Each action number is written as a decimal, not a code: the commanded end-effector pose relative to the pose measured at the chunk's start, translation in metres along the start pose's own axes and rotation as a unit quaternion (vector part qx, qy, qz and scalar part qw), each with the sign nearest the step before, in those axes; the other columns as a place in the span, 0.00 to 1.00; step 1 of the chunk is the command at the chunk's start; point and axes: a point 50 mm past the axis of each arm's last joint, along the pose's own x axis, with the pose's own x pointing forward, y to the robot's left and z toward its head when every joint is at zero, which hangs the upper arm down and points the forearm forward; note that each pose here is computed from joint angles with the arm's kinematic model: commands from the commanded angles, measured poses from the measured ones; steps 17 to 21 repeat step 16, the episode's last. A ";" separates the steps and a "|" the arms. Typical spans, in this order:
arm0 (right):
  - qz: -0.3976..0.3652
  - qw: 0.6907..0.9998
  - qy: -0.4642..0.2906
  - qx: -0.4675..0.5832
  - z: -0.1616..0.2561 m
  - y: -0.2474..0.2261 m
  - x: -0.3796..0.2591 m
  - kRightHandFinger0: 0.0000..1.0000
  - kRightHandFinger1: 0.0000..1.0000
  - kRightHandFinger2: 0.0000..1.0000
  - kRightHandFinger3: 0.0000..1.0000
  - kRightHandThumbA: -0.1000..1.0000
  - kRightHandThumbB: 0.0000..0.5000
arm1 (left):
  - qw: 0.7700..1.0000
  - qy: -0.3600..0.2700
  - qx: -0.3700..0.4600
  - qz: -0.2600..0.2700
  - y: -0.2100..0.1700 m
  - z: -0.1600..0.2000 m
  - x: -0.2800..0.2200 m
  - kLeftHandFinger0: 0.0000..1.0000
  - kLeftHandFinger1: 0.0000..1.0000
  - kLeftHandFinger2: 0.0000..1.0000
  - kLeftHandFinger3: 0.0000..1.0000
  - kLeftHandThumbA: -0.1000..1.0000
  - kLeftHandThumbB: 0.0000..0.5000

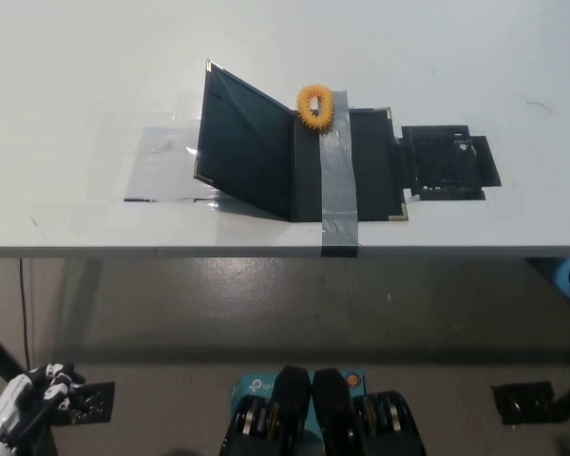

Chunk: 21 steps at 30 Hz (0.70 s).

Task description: The robot uses its right hand to push the cover of the diary kept in the middle of the desk towards the left to open it

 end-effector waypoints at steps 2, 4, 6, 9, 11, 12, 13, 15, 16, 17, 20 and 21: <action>-0.013 0.998 -0.047 -0.025 0.017 0.005 0.013 0.02 0.13 0.36 0.53 0.91 0.85 | 0.999 -0.031 -0.011 0.013 0.005 0.009 0.001 0.44 0.49 0.24 0.34 0.51 1.00; -0.027 0.998 -0.044 -0.024 0.017 0.005 0.013 0.00 0.11 0.34 0.52 0.90 0.86 | 0.999 -0.030 -0.009 0.015 0.005 0.009 0.000 0.46 0.50 0.25 0.33 0.51 1.00; -0.037 0.998 -0.045 -0.023 0.016 0.004 0.013 0.00 0.09 0.32 0.48 0.90 0.84 | 0.999 -0.031 -0.006 0.013 0.005 0.009 0.000 0.48 0.52 0.27 0.36 0.52 1.00; -0.037 0.998 -0.043 -0.030 0.016 0.008 0.016 0.00 0.08 0.31 0.47 0.90 0.83 | 0.999 -0.029 -0.009 0.021 0.007 0.009 -0.004 0.50 0.52 0.27 0.36 0.51 1.00; -0.043 0.997 -0.044 -0.036 0.017 0.011 0.016 0.00 0.08 0.29 0.46 0.89 0.82 | 0.999 -0.030 -0.013 0.021 0.008 0.009 -0.004 0.49 0.52 0.27 0.36 0.50 1.00; -0.041 0.998 -0.044 -0.036 0.017 0.011 0.016 0.00 0.08 0.28 0.46 0.89 0.78 | 0.999 -0.029 -0.014 0.022 0.008 0.009 -0.004 0.49 0.52 0.27 0.36 0.50 1.00; -0.040 0.998 -0.043 -0.038 0.017 0.011 0.016 0.01 0.09 0.29 0.47 0.89 0.74 | 0.999 -0.030 -0.012 0.023 0.008 0.010 -0.004 0.49 0.53 0.27 0.36 0.50 1.00; -0.052 0.997 -0.044 -0.039 0.016 0.012 0.015 0.00 0.08 0.27 0.45 0.86 0.75 | 0.999 -0.032 -0.008 0.021 0.009 0.011 -0.004 0.49 0.52 0.27 0.36 0.51 1.00; -0.052 0.997 -0.044 -0.039 0.016 0.012 0.015 0.00 0.08 0.27 0.45 0.86 0.75 | 0.999 -0.032 -0.008 0.021 0.009 0.011 -0.004 0.49 0.52 0.27 0.36 0.51 1.00; -0.052 0.997 -0.044 -0.039 0.016 0.012 0.015 0.00 0.08 0.27 0.45 0.86 0.75 | 0.999 -0.032 -0.008 0.021 0.009 0.011 -0.004 0.49 0.52 0.27 0.36 0.51 1.00; -0.052 0.997 -0.044 -0.039 0.016 0.012 0.015 0.00 0.08 0.27 0.45 0.86 0.75 | 0.999 -0.032 -0.008 0.021 0.009 0.011 -0.004 0.49 0.52 0.27 0.36 0.51 1.00; -0.052 0.997 -0.044 -0.039 0.016 0.012 0.015 0.00 0.08 0.27 0.45 0.86 0.75 | 0.999 -0.032 -0.008 0.021 0.009 0.011 -0.004 0.49 0.52 0.27 0.36 0.51 1.00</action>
